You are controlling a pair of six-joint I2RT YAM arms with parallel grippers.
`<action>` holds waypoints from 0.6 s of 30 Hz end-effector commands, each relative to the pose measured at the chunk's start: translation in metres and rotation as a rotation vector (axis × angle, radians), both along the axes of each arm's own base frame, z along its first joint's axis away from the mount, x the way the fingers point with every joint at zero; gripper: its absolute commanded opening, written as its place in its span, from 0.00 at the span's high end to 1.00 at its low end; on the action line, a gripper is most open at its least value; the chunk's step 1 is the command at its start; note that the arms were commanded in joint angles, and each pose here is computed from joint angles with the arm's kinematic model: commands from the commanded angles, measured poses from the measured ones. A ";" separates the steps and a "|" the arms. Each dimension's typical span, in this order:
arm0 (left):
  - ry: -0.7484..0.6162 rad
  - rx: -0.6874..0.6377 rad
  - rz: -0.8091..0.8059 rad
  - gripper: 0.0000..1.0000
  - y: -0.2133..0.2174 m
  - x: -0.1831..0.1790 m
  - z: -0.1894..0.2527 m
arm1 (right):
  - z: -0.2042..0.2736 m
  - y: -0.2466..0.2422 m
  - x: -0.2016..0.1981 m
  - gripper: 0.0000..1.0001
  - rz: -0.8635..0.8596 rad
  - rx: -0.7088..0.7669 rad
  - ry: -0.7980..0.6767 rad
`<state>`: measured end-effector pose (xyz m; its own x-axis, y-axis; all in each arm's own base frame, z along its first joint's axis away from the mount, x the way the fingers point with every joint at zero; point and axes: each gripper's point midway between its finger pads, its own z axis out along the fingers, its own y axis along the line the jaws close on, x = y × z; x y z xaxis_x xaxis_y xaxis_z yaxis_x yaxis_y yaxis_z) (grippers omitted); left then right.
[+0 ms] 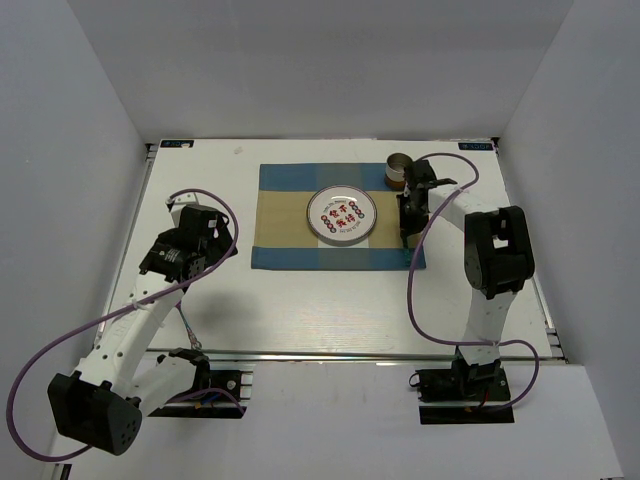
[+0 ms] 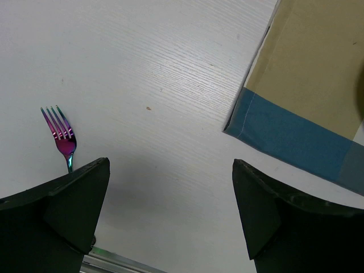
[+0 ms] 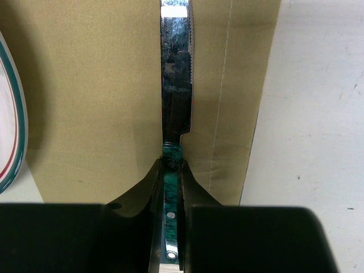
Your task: Set the dinner table for one person
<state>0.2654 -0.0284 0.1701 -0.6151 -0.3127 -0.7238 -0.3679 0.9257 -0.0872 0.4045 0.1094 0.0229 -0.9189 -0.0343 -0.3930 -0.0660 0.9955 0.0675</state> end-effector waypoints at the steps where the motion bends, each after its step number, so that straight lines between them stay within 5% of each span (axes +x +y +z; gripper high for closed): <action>1: -0.023 -0.010 -0.007 0.02 0.000 0.000 0.004 | 0.005 0.006 0.006 1.00 0.010 0.008 -0.016; 11: -0.023 -0.013 -0.020 0.02 -0.004 0.000 0.003 | 0.008 0.007 0.005 1.00 -0.013 0.010 -0.027; 18: -0.029 -0.017 -0.020 0.02 -0.004 -0.001 0.005 | 0.016 0.007 0.004 0.79 -0.015 0.015 -0.045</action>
<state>0.2659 -0.0307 0.1703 -0.6164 -0.3140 -0.7221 -0.3604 0.9279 -0.0959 0.4036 0.1132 0.0226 -0.9200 -0.0207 -0.3915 -0.0534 0.9959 0.0728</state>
